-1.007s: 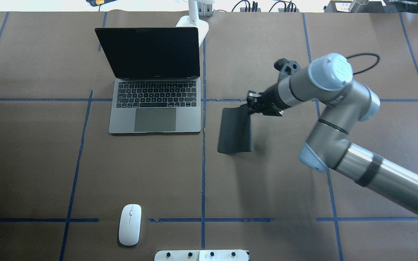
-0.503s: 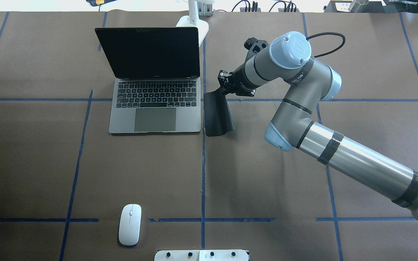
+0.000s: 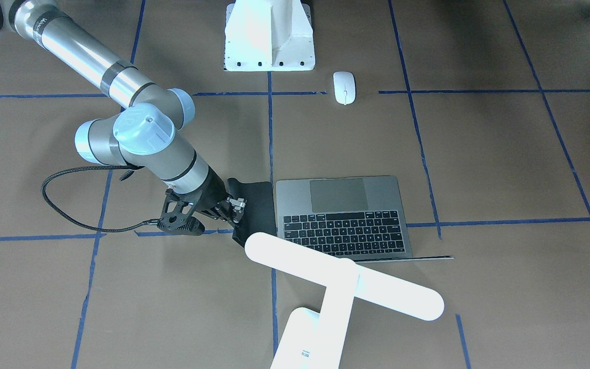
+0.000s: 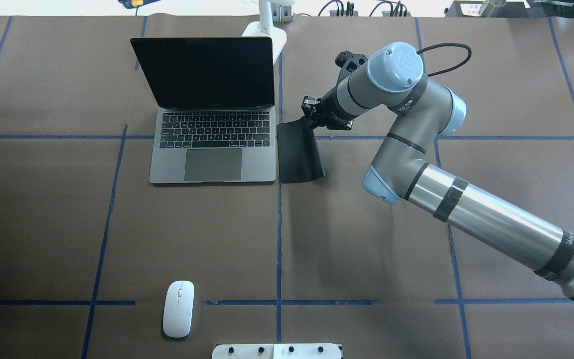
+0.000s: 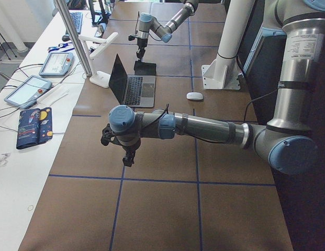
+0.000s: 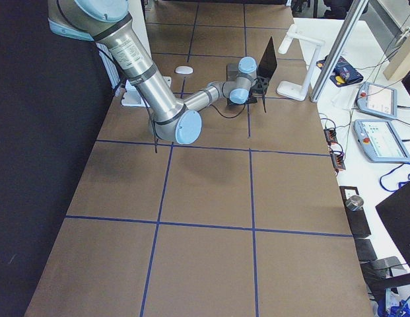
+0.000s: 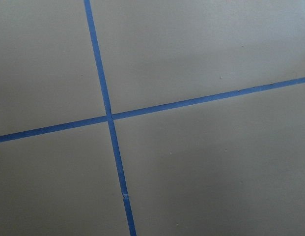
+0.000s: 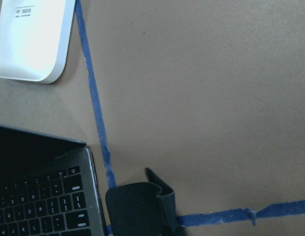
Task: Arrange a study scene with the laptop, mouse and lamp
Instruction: 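Carry the black mouse pad beside the laptop with the right gripper, then release the mouse pad and withdraw the right gripper, then reach the left gripper down and grasp the white mouse, then carry the white mouse onto the black mouse pad with the left gripper, then release the mouse and withdraw the left gripper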
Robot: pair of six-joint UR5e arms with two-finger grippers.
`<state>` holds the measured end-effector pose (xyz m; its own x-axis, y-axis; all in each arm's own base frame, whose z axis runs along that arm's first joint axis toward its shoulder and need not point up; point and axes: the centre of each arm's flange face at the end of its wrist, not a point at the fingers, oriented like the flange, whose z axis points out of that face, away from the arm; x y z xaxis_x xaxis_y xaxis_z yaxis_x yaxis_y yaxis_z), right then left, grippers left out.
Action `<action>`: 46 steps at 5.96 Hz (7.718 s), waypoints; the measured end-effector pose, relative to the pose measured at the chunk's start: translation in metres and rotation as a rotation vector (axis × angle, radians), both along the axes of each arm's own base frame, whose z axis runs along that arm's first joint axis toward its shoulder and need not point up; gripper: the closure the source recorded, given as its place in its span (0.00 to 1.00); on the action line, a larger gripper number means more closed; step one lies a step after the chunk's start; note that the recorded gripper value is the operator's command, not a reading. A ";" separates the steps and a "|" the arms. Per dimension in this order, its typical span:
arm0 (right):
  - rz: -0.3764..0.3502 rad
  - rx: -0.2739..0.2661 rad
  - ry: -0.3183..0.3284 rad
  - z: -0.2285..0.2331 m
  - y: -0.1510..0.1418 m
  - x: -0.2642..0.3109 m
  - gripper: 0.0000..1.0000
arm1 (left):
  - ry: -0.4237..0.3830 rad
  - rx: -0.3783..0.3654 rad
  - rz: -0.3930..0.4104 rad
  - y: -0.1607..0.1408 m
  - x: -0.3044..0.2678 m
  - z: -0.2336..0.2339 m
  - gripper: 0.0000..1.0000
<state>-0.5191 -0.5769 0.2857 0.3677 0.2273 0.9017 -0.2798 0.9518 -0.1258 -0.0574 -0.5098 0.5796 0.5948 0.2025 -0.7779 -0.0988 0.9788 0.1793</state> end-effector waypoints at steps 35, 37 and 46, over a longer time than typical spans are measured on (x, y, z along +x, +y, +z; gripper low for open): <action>-0.405 0.237 0.428 0.369 0.207 0.562 0.00 | -0.031 0.019 -0.288 0.000 0.745 -0.479 0.87; -0.406 0.236 0.428 0.369 0.208 0.562 0.00 | -0.044 -0.001 -0.270 -0.020 0.760 -0.480 0.00; -0.396 0.212 0.429 0.375 0.203 0.562 0.00 | -0.103 0.164 -0.003 0.058 0.441 -0.308 0.00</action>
<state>0.0429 -0.3739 0.6605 0.7274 -0.1688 0.6651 0.1164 0.9856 0.1228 0.3833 -0.4519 0.2720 0.6702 0.3199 -0.6697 -0.1224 0.9376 0.3254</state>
